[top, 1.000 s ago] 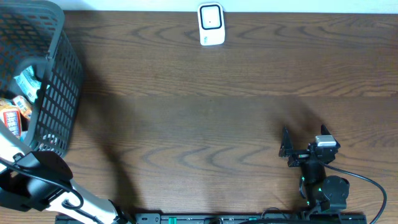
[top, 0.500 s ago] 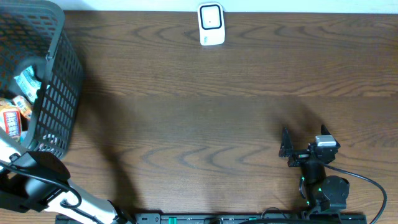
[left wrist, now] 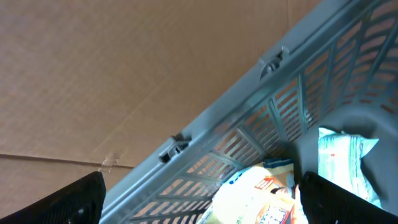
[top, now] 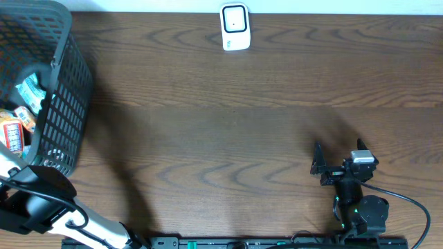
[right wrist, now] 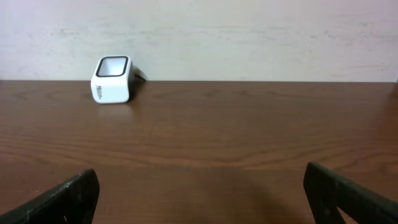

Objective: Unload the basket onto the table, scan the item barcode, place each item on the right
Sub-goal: 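Lower the left gripper into the basket toward the snack bags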

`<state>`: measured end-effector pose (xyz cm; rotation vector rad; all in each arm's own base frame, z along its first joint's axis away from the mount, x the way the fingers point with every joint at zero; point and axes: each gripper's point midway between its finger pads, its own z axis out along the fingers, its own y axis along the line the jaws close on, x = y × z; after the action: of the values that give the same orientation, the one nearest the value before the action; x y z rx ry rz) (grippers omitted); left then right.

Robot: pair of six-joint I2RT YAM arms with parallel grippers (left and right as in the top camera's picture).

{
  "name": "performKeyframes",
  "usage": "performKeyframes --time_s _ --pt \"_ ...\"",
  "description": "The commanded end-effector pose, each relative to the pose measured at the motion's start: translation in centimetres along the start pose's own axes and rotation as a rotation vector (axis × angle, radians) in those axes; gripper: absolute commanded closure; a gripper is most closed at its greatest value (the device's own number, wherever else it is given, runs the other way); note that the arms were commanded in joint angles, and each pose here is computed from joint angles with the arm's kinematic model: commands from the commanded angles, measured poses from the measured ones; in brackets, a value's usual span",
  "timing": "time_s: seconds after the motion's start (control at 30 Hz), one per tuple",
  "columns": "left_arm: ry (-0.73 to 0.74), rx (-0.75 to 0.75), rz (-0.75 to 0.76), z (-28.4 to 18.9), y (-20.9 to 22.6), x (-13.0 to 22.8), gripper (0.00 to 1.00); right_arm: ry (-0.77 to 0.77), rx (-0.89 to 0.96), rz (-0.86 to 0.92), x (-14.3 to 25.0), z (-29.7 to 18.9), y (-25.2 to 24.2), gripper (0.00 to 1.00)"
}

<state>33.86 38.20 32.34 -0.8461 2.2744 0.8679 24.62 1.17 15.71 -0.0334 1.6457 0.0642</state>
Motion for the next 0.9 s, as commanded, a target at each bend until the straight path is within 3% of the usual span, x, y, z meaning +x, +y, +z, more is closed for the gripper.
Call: performKeyframes --time_s 0.0,0.43,0.87 --pt "0.051 -0.003 0.011 1.6 -0.1 1.2 0.02 -0.001 0.012 0.011 0.0 0.0 -0.3 0.01" --pt "0.166 0.105 0.027 3.4 -3.0 5.0 0.02 -0.001 0.012 0.011 0.0 0.0 -0.3 0.01" --pt "0.155 0.104 0.024 3.7 -3.2 4.8 0.02 -0.001 0.012 0.012 0.0 0.0 -0.3 0.01"
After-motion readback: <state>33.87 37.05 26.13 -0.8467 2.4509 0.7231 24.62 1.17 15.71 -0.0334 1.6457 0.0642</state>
